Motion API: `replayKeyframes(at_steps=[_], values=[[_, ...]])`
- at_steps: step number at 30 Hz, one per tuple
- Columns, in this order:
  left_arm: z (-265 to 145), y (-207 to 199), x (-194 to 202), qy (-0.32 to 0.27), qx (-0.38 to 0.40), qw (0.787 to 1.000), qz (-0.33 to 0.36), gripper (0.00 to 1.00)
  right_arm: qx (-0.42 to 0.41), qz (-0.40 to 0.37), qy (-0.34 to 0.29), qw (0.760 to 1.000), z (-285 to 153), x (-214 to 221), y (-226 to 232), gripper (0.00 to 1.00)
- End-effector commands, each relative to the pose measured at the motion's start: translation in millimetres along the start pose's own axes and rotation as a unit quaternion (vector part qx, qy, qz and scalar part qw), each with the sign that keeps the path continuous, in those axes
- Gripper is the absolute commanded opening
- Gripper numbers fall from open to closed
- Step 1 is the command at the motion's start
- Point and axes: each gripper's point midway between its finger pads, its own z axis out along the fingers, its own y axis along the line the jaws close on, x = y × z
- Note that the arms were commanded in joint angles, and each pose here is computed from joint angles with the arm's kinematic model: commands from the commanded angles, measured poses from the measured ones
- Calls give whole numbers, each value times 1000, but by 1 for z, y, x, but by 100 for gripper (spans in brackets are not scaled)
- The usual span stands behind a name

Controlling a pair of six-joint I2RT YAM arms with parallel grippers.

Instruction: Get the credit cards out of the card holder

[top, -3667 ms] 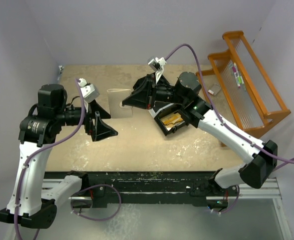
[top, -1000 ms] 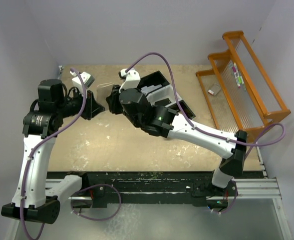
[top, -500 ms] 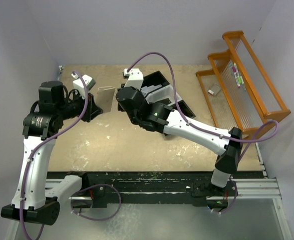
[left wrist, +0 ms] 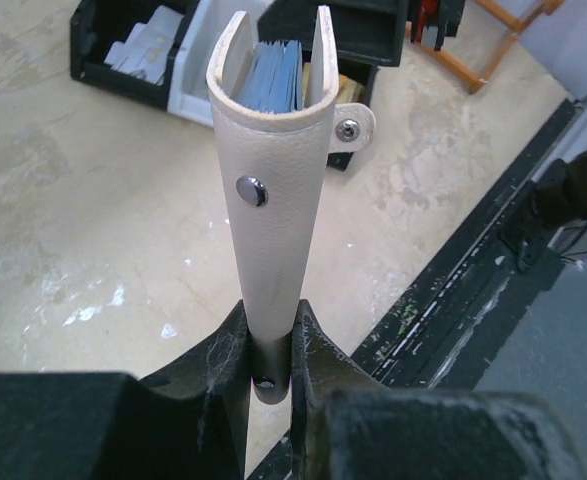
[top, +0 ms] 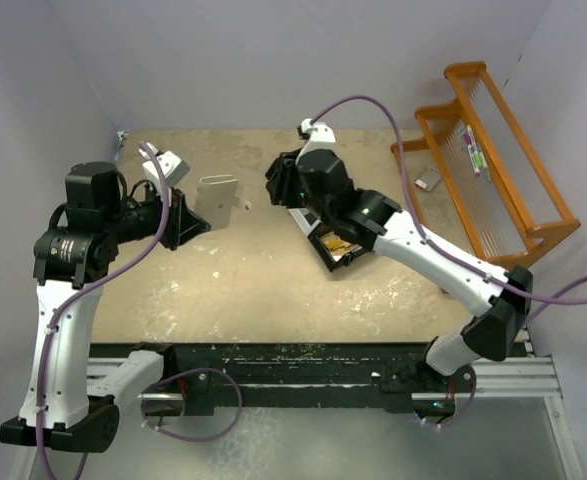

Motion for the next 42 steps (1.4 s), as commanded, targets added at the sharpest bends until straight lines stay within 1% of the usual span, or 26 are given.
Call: replayKeyframes(at_steps=[1, 4, 7, 9, 11, 14, 17, 23, 25, 31, 34, 38, 42], values=[[-14, -33, -18, -33, 69, 996, 33, 0, -136, -24, -21, 990, -39, -35, 31, 55], [-14, -36, -16, -30, 79, 996, 36, 0, -219, -51, -15, 974, -62, -42, 47, 72], [-14, -36, -14, -29, 79, 996, 35, 0, -290, -71, -17, 954, -86, -49, 68, 82], [-14, -36, -15, -30, 82, 996, 36, 0, -331, -77, -19, 940, -97, -55, 83, 86], [-14, -38, -15, -29, 87, 995, 36, 0, -360, -81, -11, 929, -102, -55, 94, 87], [-16, -43, -16, -29, 99, 994, 38, 0, -371, -87, 6, 924, -97, -52, 102, 88], [-18, -45, -17, -31, 104, 993, 41, 0, -377, -98, 20, 921, -90, -44, 104, 87], [-21, -51, -19, -32, 117, 992, 45, 0, -398, -120, 49, 908, -94, -21, 99, 80], [-21, -54, -20, -32, 124, 991, 46, 0, -400, -123, 57, 907, -94, -15, 95, 75], [-26, -64, -20, -31, 153, 987, 47, 0, -412, -115, 54, 902, -96, -22, 82, 57], [-28, -67, -21, -31, 158, 986, 48, 0, -431, -115, 67, 892, -98, -19, 78, 51], [-30, -69, -23, -32, 162, 985, 51, 0, -475, -125, 83, 867, -111, -10, 84, 49], [-30, -72, -21, -29, 171, 984, 50, 0, -482, -133, 89, 862, -108, -8, 86, 47]])
